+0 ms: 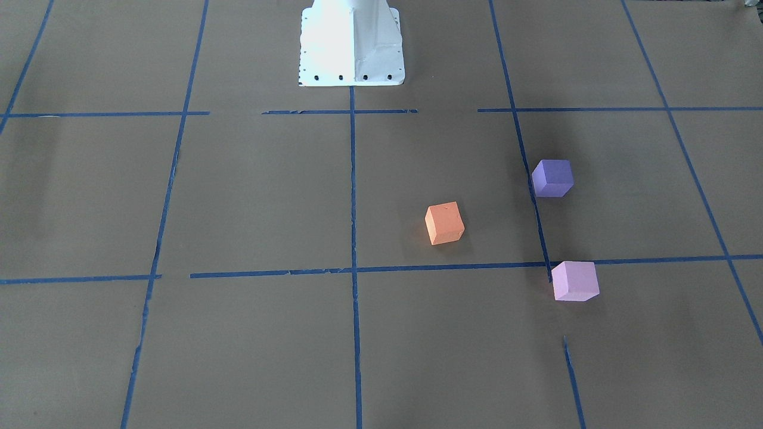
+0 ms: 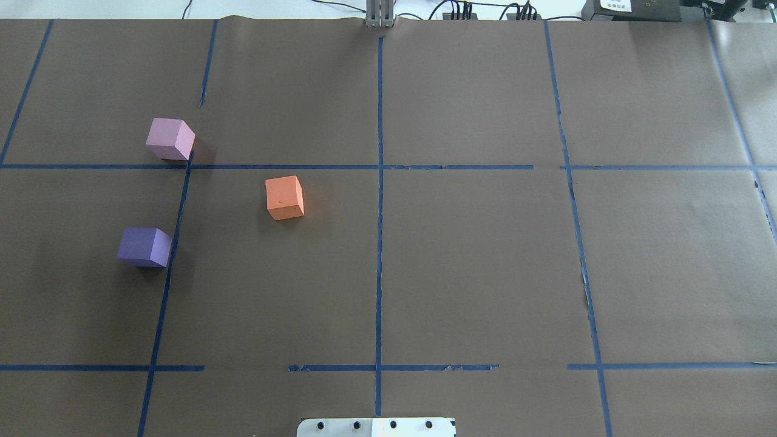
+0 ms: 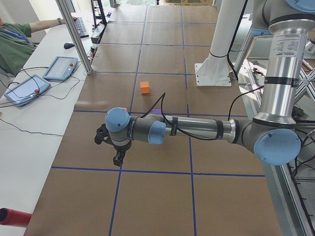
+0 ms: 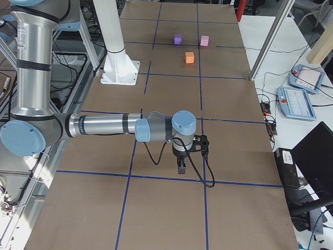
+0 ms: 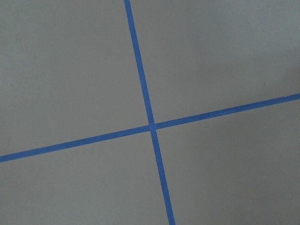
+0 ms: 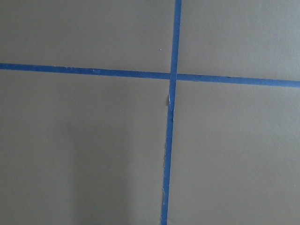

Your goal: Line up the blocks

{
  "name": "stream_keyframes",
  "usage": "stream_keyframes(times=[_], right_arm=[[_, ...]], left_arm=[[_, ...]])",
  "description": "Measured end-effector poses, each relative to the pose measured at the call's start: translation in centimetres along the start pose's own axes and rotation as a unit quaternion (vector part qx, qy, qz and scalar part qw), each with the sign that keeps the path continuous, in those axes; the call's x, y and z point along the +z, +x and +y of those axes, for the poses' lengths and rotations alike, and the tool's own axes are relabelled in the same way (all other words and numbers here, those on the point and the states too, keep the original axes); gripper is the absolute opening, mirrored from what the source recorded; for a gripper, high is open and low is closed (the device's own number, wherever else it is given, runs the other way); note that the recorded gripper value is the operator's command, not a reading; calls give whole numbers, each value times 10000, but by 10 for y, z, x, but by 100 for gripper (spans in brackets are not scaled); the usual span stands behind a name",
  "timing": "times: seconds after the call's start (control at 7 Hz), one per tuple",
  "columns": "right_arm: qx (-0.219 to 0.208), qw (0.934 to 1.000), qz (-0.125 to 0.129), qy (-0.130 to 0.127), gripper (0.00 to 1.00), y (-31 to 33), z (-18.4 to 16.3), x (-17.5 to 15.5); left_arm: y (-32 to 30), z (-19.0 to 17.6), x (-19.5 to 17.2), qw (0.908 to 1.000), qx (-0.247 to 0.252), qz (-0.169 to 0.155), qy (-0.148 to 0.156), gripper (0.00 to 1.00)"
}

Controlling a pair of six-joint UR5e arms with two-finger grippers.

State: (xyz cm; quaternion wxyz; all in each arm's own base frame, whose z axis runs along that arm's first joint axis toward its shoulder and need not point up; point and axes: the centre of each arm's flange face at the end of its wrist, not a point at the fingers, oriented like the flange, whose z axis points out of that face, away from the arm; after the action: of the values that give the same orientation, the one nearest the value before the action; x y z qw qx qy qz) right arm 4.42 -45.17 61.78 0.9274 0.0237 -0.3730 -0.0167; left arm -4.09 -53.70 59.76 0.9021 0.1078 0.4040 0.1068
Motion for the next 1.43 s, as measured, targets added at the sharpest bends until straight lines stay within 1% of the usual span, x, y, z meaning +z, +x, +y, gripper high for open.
stream_keyframes(times=[0.14, 0.29, 0.43, 0.71, 0.86, 1.14, 1.29, 1.43], right_arm=[[0, 10000, 0, 0, 100, 0, 0, 0], [0, 10000, 0, 0, 100, 0, 0, 0], [0, 10000, 0, 0, 100, 0, 0, 0], [0, 10000, 0, 0, 100, 0, 0, 0], [0, 10000, 0, 0, 100, 0, 0, 0], [-1, 10000, 0, 1, 100, 0, 0, 0], [0, 10000, 0, 0, 100, 0, 0, 0], [0, 10000, 0, 0, 100, 0, 0, 0]], left_arm=[[25, -12, 0, 9998, 181, 38, 32, 100], [59, -31, 0, 9997, 207, 96, 71, 100], [107, -59, 7, 9998, 44, 190, 73, 100], [223, -116, 31, 9971, -600, 473, 16, 100], [290, -137, 51, 9943, -920, 542, -71, 100], [420, -156, 100, 9871, -1496, 524, -231, 100], [467, -165, 117, 9823, -1784, 514, -269, 100], [504, -168, 136, 9779, -2029, 431, -272, 100]])
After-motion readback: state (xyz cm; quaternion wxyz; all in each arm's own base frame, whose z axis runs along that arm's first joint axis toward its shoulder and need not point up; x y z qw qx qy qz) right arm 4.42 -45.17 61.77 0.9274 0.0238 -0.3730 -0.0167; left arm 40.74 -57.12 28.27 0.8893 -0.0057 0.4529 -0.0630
